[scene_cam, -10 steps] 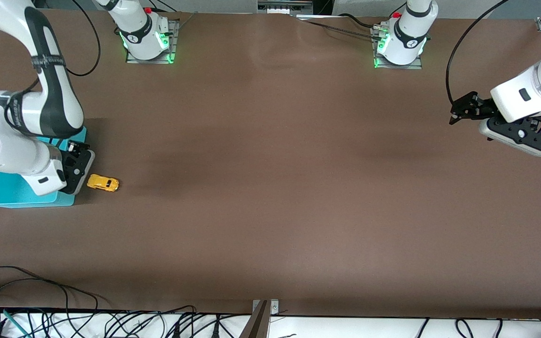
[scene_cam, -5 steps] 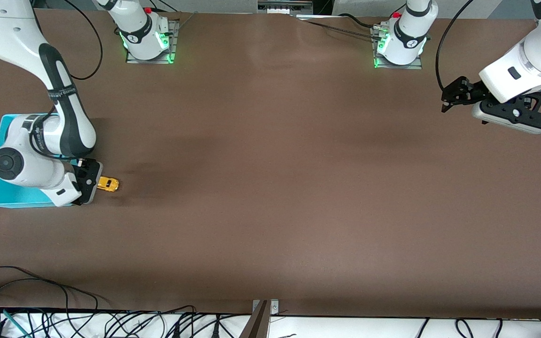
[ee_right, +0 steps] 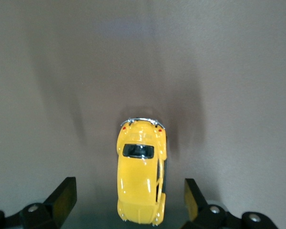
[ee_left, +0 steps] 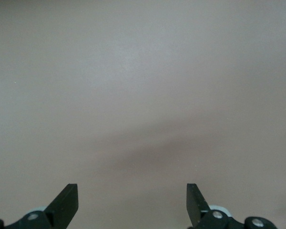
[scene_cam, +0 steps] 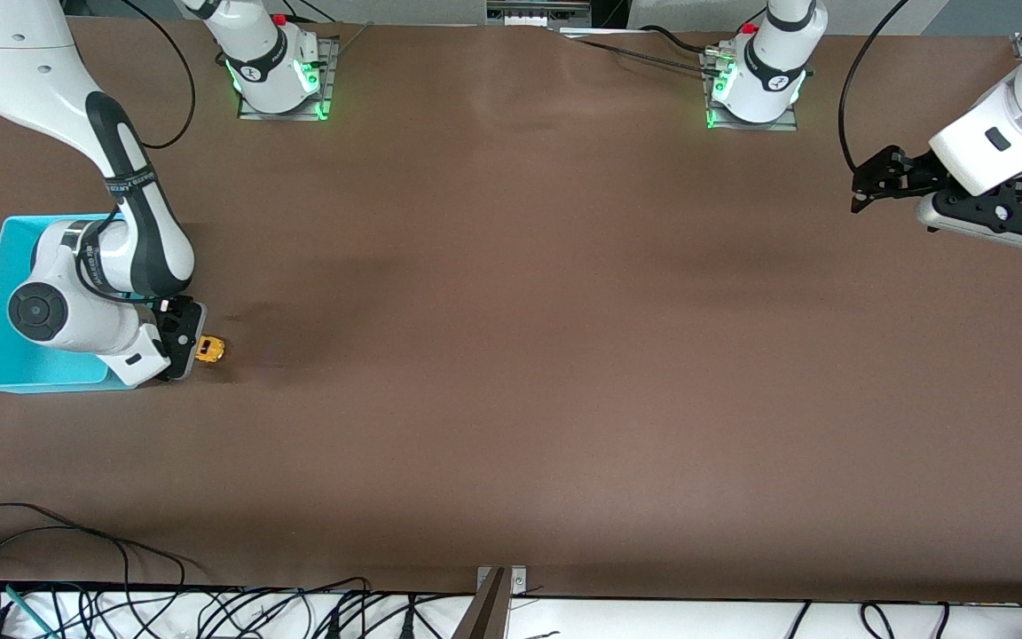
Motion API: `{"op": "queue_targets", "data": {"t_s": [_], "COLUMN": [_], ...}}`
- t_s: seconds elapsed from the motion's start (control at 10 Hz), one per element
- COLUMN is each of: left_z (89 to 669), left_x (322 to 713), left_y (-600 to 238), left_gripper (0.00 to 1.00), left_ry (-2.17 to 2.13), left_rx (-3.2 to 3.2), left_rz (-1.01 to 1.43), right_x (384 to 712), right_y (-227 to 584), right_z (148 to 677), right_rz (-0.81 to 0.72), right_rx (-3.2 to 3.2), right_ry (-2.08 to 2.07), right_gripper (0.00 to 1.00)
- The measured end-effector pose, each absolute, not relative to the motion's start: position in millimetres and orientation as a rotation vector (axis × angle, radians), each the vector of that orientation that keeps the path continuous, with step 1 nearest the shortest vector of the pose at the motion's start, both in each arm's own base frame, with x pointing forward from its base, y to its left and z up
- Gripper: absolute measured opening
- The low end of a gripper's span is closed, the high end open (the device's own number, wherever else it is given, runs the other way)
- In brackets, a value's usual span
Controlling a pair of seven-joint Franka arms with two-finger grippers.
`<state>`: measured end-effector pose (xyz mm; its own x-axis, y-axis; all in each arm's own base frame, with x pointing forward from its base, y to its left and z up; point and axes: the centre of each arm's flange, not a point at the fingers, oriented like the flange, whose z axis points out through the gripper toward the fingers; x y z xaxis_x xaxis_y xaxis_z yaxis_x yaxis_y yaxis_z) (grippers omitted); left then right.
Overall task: Wind up and store yellow beetle car
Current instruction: 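Lift the car with the right gripper over the cyan bin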
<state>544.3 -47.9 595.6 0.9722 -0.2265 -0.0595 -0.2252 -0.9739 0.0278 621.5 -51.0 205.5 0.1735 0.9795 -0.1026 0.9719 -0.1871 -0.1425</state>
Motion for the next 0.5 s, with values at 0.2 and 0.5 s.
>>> {"op": "queue_targets", "data": {"t_s": [0.2,0.5], "left_z": [594.0,593.8], "left_x": [546.0,546.3], "left_y": [-41.8,-41.4], "left_gripper": [1.0,1.0], "left_ry": [-0.337,-0.334], "left_rx": [3.1,3.1], "left_rz": [-0.099,-0.098], "right_x": [616.6,615.7], "right_y": [-52.1,-64.9], "right_z": [199.7,200.1], "right_rz": [0.27,0.259], "right_rx": [-2.37,-2.395], "right_ry": [-1.969,-1.942], "right_gripper": [0.89,0.61]}}
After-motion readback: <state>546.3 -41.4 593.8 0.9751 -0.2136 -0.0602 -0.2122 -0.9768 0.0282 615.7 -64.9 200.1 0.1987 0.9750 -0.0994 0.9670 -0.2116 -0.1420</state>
